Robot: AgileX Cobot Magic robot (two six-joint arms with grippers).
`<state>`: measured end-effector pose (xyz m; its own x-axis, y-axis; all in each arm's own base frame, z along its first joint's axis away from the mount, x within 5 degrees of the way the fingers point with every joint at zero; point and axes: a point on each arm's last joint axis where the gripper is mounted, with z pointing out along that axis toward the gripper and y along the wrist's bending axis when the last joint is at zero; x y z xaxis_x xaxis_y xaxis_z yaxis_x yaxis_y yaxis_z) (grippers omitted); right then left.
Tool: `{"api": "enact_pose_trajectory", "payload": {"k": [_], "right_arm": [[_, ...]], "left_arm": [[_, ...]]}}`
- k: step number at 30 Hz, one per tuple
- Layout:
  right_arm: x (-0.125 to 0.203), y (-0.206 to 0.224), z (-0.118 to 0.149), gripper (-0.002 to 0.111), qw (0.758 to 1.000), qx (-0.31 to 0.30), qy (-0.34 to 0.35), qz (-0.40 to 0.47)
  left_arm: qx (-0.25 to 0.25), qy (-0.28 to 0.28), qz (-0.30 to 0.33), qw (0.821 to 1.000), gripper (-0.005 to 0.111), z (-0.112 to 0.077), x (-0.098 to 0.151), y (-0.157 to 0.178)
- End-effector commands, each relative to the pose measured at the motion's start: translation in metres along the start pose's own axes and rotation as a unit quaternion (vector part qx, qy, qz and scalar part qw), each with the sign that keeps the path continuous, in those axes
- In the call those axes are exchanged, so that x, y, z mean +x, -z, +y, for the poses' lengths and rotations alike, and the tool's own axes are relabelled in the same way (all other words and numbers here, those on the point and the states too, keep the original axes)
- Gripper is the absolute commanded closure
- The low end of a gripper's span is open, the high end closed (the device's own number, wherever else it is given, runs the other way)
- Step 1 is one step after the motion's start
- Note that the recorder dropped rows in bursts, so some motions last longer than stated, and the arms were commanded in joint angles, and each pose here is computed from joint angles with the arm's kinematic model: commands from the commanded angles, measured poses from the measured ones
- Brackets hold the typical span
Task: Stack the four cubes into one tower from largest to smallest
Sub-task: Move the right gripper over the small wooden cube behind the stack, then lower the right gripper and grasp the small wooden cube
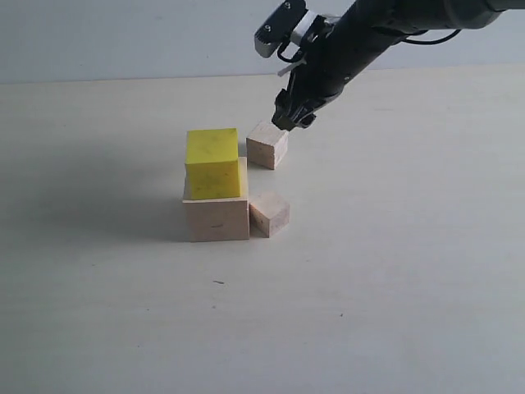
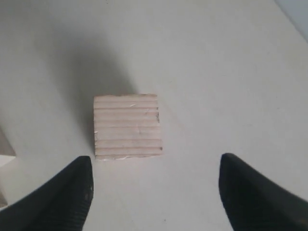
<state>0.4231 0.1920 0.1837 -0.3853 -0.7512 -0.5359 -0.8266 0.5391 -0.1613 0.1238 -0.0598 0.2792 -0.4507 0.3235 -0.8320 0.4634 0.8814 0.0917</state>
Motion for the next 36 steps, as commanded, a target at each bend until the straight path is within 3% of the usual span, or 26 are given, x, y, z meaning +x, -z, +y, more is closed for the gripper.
{"api": "enact_pose_trajectory", "payload": {"k": [1,8,14,22,36], "right_arm": [[0.002,-0.010,0.001,0.038,1.000,-0.017,-0.003,-0.009],[0.001,-0.019,0.011,0.038,0.996,-0.071,0.029,-0.038],[-0.001,-0.020,0.008,0.037,0.997,-0.053,0.037,-0.049],[0.004,-0.032,0.007,0.024,0.998,-0.043,0.030,-0.044],[0.018,-0.057,0.007,0.024,0.999,-0.038,0.023,-0.028]], "left_arm": [[-0.001,-0.001,-0.007,1.000,0.107,0.000,0.000,0.000],[-0.001,-0.001,-0.007,1.000,0.107,0.000,0.000,0.000],[-0.001,-0.001,-0.008,1.000,0.107,0.000,0.000,0.000],[-0.001,-0.003,-0.008,1.000,0.107,0.000,0.000,0.000],[-0.001,-0.003,-0.008,1.000,0.107,0.000,0.000,0.000]]}}
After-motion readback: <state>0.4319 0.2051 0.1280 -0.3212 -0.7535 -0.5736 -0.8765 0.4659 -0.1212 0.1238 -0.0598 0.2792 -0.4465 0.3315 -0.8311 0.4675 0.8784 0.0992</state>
